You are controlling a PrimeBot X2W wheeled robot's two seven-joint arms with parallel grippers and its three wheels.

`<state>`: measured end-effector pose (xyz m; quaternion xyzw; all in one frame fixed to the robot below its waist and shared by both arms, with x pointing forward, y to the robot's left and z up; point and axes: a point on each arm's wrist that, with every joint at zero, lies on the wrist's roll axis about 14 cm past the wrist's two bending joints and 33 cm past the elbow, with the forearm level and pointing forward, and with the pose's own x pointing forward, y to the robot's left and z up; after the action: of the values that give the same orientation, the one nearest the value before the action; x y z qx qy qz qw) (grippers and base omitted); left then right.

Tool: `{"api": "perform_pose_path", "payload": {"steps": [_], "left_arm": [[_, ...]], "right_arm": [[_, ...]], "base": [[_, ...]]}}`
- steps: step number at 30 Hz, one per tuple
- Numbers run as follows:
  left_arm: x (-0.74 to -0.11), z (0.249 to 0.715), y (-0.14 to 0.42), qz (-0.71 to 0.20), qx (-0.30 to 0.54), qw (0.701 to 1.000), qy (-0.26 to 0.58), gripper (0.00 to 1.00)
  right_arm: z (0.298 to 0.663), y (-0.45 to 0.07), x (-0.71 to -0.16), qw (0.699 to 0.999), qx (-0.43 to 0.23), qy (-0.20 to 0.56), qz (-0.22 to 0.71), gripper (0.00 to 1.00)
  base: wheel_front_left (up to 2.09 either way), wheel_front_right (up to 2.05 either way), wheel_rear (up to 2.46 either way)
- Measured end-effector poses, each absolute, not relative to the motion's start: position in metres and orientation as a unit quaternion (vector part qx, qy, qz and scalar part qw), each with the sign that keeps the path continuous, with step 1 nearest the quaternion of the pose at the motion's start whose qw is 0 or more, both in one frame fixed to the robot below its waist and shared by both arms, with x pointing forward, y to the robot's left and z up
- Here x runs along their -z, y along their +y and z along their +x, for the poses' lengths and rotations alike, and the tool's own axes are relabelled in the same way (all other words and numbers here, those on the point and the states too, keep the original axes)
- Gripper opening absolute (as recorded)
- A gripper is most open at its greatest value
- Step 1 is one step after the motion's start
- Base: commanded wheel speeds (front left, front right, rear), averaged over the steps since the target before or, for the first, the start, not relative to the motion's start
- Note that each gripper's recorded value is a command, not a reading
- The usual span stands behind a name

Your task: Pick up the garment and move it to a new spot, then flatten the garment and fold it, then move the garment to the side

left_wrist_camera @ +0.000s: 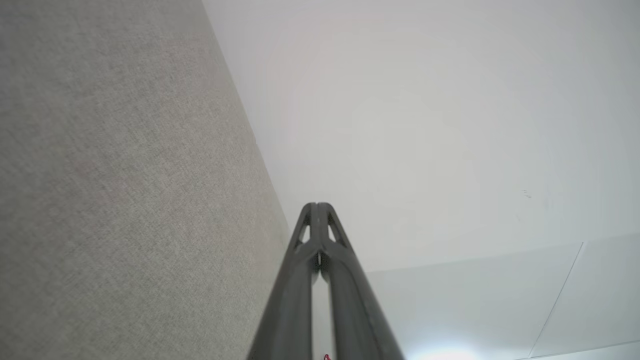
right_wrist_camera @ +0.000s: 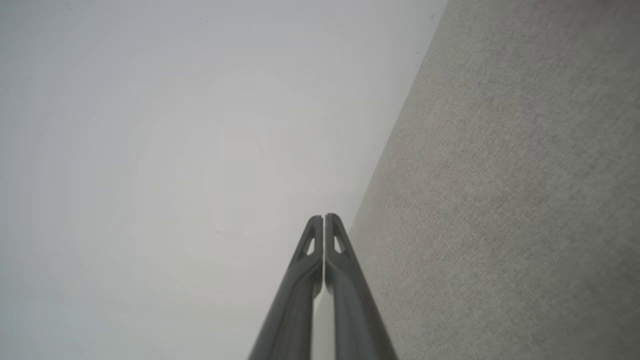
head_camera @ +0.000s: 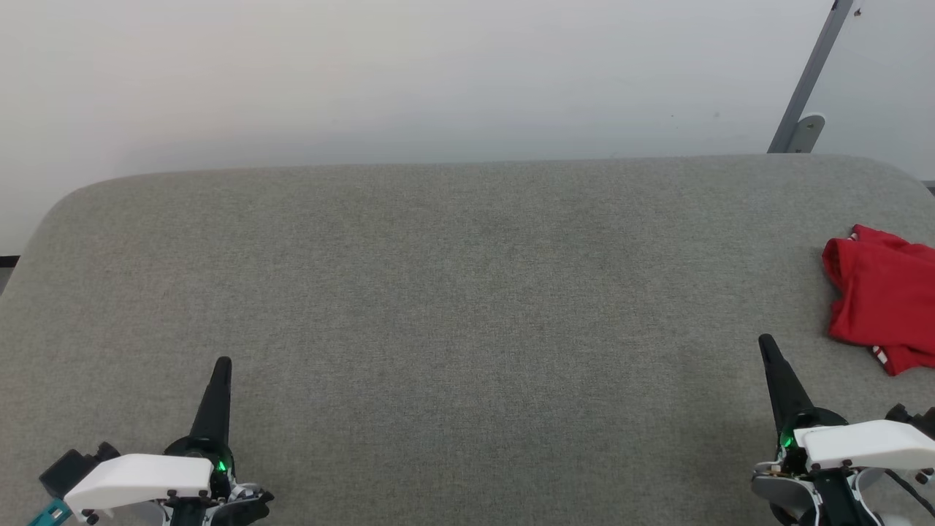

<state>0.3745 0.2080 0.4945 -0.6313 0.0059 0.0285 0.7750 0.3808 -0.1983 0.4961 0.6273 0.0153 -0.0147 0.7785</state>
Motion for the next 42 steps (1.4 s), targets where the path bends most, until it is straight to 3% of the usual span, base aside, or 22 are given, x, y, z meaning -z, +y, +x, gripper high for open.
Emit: {"api": "perform_pose_path", "payload": {"steps": [32, 42], "left_arm": [[-0.503, 0.387, 0.2, -0.707, -0.005, 0.707, 0.005, 0.0], [-0.504, 0.388, 0.2, -0.708, -0.004, 0.706, 0.006, 0.0]], "right_arm": [[0.388, -0.2, -0.505, 0.708, 0.002, 0.003, 0.706, 0.0], [0.388, -0.2, -0.506, 0.707, 0.001, 0.002, 0.708, 0.0]], "base": [[0.0, 0.0, 0.0], [0.0, 0.0, 0.0]]}}
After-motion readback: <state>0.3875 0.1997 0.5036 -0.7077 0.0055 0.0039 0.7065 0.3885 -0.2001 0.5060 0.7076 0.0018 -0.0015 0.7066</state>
